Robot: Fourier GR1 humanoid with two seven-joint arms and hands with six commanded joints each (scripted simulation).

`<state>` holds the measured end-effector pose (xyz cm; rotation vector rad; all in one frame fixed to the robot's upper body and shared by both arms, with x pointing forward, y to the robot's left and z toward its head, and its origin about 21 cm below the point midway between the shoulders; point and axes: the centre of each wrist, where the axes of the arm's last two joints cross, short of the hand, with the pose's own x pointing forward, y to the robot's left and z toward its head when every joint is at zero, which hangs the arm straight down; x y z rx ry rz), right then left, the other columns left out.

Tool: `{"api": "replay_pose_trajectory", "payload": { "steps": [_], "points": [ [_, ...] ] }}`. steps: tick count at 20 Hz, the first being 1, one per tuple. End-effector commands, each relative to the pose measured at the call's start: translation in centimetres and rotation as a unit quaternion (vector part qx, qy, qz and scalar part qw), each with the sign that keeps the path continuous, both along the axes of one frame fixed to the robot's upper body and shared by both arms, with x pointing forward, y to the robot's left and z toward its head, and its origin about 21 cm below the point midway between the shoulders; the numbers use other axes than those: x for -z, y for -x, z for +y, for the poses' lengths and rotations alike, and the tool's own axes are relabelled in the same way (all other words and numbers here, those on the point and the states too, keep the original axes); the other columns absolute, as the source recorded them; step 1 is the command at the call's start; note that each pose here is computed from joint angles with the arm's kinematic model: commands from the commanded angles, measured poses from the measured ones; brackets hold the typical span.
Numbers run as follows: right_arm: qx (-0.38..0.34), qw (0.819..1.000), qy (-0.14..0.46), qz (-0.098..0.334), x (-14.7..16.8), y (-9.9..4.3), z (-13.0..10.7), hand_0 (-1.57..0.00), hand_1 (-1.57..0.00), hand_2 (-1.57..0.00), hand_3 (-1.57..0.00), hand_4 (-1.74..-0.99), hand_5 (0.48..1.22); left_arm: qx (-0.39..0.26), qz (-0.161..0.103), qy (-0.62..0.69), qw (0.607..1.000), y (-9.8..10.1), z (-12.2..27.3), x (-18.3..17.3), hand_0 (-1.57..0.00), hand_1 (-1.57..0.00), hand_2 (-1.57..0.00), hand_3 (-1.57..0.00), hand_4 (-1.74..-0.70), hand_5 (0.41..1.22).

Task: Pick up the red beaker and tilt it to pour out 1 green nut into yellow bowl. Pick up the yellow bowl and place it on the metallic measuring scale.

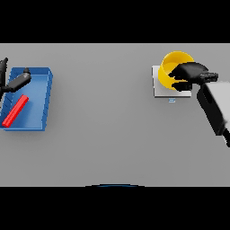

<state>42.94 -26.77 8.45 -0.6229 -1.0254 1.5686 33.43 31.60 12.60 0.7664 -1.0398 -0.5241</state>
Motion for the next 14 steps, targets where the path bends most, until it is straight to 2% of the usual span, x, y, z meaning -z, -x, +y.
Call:
{"api": "replay_pose_trajectory", "payload": {
  "steps": [1,3,6,9,14],
  "points": [
    [-0.001,1.0,-0.003,0.0,-0.23,-0.09,-0.26,-0.98,-0.87,-0.95,-0.76,-1.504,0.983,-0.001,-0.002,0.001,1.0,-0.28,0.1,-0.27,0.0,0.0,0.0,0.0,-0.81,0.744],
    [0.005,1.0,0.004,0.007,-0.15,-0.32,-0.17,-0.62,-0.55,-0.69,-0.67,-1.444,0.887,-0.003,0.0,0.001,1.0,-0.13,0.06,-0.14,0.0,0.0,0.0,0.0,-0.81,0.742],
    [0.0,1.0,0.003,0.01,-0.28,-0.61,-0.16,-0.32,-0.28,-0.45,-0.57,-1.397,0.799,0.001,0.0,0.003,1.0,-0.58,-0.05,0.24,0.0,0.0,0.0,0.0,-0.81,0.739],
    [-0.01,1.0,0.014,0.016,0.17,-0.63,-0.28,-0.16,-0.14,-0.29,-0.47,-1.356,0.755,-0.002,-0.001,0.005,1.0,-0.7,-0.05,-0.29,0.0,0.0,0.0,0.0,-0.81,0.736],
    [-0.022,0.999,0.018,0.026,0.24,-0.82,-0.01,-0.05,-0.05,-0.12,-0.35,-1.308,0.733,-0.001,-0.004,0.008,1.0,-0.32,-0.15,0.05,0.0,0.0,0.0,0.0,-0.82,0.734]
  ]
}}
